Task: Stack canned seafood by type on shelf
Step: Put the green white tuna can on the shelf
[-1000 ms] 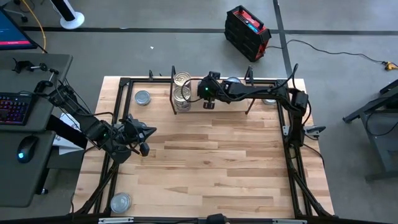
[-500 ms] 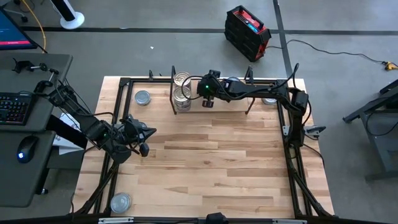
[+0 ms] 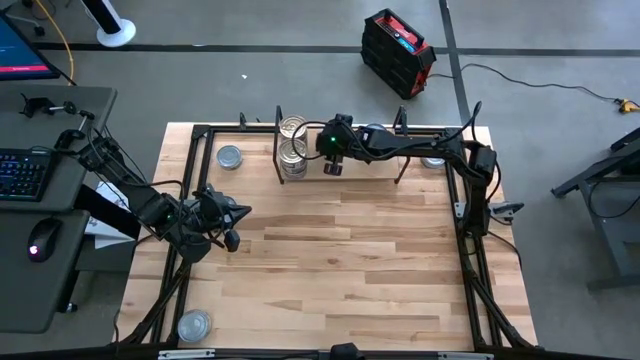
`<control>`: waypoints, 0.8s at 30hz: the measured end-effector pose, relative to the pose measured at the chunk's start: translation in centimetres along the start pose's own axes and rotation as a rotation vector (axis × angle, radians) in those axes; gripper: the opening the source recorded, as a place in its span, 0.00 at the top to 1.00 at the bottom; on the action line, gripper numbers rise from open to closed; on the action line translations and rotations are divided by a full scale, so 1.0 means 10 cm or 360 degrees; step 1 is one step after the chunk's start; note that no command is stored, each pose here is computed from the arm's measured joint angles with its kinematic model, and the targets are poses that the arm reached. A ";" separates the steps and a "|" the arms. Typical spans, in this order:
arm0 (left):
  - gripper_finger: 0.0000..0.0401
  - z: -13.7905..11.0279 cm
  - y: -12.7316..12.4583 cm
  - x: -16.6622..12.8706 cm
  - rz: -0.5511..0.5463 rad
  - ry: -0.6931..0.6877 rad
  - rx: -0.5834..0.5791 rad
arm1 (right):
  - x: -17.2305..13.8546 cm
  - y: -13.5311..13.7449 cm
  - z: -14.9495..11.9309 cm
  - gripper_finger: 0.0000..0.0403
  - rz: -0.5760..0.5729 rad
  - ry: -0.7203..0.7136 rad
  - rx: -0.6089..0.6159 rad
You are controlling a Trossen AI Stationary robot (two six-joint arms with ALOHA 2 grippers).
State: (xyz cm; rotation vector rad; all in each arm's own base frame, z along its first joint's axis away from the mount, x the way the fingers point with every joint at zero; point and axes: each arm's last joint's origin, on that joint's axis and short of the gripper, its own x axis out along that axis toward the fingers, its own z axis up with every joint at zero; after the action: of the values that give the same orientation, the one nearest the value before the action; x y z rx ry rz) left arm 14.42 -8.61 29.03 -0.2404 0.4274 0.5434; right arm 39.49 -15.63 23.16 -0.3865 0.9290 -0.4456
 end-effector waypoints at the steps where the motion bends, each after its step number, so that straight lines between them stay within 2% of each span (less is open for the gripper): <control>1: 1.00 0.00 0.00 0.00 0.0000 0.0000 0.0000 | 0.00 0.00 0.00 0.62 0.0001 0.0002 -0.0001; 6: 1.00 0.00 0.00 0.00 0.0003 0.0002 0.0005 | 0.00 0.01 -0.01 0.59 0.0023 0.0016 -0.0006; 16: 1.00 0.00 0.00 0.00 0.0005 0.0003 0.0000 | 0.00 0.01 -0.01 0.38 0.0052 0.0003 0.0006; 24: 1.00 -0.01 0.01 0.00 0.0008 0.0005 0.0005 | 0.00 -0.01 0.00 0.36 -0.0025 0.0007 0.0010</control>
State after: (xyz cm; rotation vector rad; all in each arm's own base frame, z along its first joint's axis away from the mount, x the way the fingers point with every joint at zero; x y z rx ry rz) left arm 14.35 -8.56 28.98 -0.2371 0.4323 0.5472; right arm 39.47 -15.67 23.20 -0.3875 0.9291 -0.4638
